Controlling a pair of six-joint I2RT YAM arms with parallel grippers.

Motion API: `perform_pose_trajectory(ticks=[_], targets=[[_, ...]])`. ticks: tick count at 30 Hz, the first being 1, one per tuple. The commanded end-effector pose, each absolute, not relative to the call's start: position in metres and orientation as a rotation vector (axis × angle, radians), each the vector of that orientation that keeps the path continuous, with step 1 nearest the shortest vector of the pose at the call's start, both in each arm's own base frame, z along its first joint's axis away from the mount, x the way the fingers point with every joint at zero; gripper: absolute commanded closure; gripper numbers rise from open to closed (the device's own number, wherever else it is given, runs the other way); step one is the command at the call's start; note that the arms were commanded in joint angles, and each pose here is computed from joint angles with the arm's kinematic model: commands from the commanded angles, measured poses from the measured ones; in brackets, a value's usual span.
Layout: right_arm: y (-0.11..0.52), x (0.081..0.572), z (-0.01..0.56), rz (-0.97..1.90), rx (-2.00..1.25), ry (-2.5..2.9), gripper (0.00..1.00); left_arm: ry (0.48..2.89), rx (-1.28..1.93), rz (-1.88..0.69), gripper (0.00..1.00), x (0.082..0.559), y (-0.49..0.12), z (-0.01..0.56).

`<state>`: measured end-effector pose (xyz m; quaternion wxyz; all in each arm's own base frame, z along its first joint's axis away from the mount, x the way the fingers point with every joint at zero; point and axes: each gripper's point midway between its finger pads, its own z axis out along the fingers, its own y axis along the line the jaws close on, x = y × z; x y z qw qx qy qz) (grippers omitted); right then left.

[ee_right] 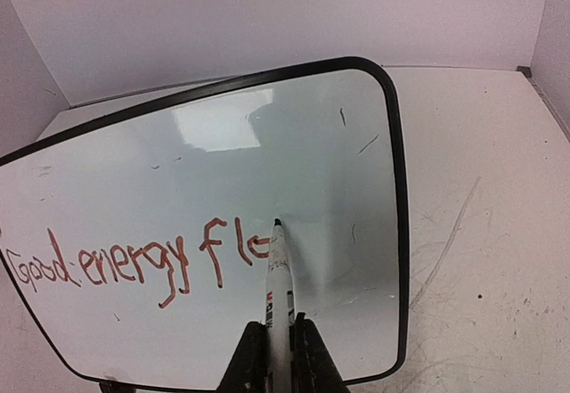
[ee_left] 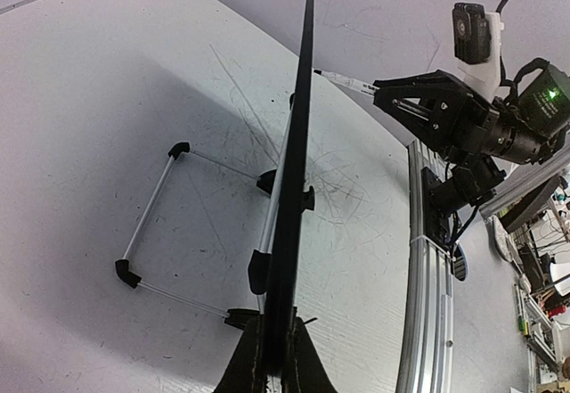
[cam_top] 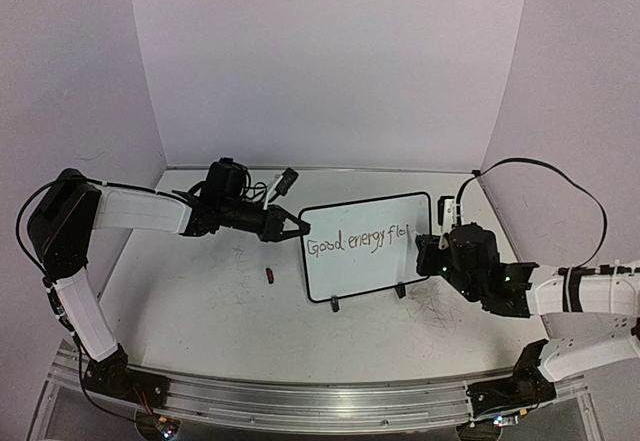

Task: Write a sentence on the whiteboard

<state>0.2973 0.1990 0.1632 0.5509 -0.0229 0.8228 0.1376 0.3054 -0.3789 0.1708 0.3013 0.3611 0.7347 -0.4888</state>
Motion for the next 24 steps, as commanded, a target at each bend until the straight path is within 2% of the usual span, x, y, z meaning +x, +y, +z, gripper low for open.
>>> perform_pose_trajectory(ticks=[1,24], targets=[[0.203,0.306,0.18,0.33,-0.031,1.903,1.0,1.982,0.962,-1.237,1.0,0.305,-0.376,0.163],[0.196,0.297,0.153,0.333,-0.013,1.978,1.0,1.979,0.963,-1.233,1.0,0.304,-0.376,0.164]])
